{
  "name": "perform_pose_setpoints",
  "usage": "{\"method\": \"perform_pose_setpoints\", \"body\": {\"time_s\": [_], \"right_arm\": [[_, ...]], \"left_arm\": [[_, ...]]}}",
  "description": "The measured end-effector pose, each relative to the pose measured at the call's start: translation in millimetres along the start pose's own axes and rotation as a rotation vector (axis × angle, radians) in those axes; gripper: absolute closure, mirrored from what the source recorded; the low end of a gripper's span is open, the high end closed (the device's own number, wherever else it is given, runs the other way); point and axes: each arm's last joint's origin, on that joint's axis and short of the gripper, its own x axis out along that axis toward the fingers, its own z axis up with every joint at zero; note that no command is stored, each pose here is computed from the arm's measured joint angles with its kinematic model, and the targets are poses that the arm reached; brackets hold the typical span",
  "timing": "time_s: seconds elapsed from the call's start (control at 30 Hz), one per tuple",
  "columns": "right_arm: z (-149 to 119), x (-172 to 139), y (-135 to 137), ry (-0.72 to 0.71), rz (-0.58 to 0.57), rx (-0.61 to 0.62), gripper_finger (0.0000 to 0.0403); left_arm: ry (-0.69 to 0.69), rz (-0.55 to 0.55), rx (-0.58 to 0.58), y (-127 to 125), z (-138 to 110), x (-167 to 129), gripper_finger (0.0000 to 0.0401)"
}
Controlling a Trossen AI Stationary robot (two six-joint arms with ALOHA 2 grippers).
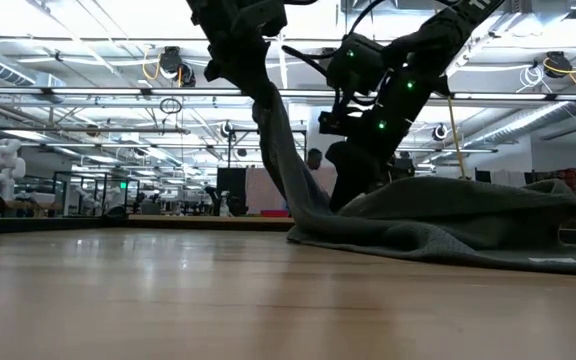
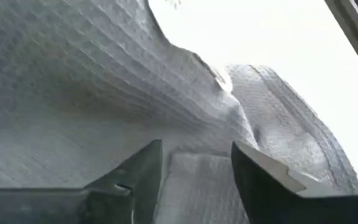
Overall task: Roll towel
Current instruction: Fold the gray towel on the center of table
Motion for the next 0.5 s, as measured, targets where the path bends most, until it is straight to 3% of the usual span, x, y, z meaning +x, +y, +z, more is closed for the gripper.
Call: {"method": "perform_pose_setpoints", "body": {"time_s": [0.33,0.5], "right_arm": [[-15.7,19.7,6.4,0.112,0.028,0.016,0.0241],[-15.9,21.5,4.3,0.116,0.021,0.033,0.0282]], "left_arm": [[0.000,0.000,-0.002,0.0,0.0,-0.1,0.0399],[0.000,0.000,-0.018,0.0,0.0,-0.1,0.0399]]}}
